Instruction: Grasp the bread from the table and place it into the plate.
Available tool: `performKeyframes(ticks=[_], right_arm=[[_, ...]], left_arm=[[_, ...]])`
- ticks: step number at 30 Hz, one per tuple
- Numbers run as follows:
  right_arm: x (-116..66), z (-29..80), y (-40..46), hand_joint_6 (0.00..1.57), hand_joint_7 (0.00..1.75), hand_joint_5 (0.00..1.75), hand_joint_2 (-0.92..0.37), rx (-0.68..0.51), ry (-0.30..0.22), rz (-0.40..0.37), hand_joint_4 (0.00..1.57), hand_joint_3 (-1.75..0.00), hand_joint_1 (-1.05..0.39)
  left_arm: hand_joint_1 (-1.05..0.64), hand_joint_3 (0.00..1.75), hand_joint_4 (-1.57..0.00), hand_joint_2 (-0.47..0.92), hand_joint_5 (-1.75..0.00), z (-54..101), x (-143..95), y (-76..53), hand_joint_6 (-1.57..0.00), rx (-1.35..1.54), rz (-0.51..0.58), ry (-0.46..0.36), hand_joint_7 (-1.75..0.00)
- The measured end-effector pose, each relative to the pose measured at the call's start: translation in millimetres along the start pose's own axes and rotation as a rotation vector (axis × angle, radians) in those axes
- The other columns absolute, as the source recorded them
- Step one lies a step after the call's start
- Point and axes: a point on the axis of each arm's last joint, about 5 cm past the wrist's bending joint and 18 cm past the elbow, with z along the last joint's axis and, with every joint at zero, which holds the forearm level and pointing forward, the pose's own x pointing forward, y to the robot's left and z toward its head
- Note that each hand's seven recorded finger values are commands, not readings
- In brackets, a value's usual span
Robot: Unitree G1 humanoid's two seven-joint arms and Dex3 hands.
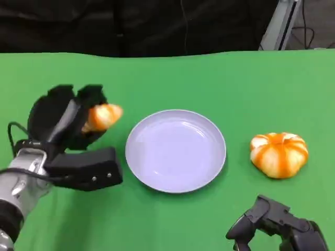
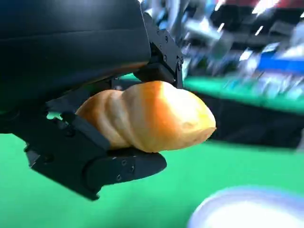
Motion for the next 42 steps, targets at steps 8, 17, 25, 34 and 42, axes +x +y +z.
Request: performKeyframes(ticks=[8,17,25,34,42], right_arm=[[-0.4,0.0,0.0,0.77,1.33,1.60,-0.37,-0.003,0.002,0.000,0.69,-1.26,-0.11],[-2.3,1.0,-0.6,0.77,1.33,1.60,-0.37,-0.002,0.005,-0.003,0.69,-1.27,-0.11],[-3.1,2.0,-0.8,0.77,1.33,1.59,-0.38,-0.002,0.002,-0.004,0.70,-1.26,-0.11],[-3.9,2.3,-0.6,0.77,1.32,1.59,-0.37,0.000,0.002,-0.005,0.70,-1.26,-0.11],[-2.6,2.6,-0.5,0.77,1.32,1.59,-0.36,-0.008,-0.007,-0.003,0.70,-1.28,-0.10]], left_arm=[[-0.16,1.36,-0.91,0.31,-1.75,36.0,15,7.6,-0.71,-0.090,0.075,-0.175,-1.75],[-0.16,1.27,-0.92,0.35,-1.75,72.2,27,-19.6,-0.71,-0.147,-0.038,-0.214,-1.75],[-0.23,0.76,-0.59,0.60,-1.34,84.4,34,-34.8,-0.58,-0.156,-0.194,-0.151,-0.73],[-0.86,0.31,0.00,0.92,-0.04,93.6,47,-31.7,-0.05,-0.013,-0.547,-0.073,-0.02],[-1.03,0.45,0.00,0.92,0.00,95.5,53,-16.9,-0.03,-0.007,-0.647,-0.078,-0.01]])
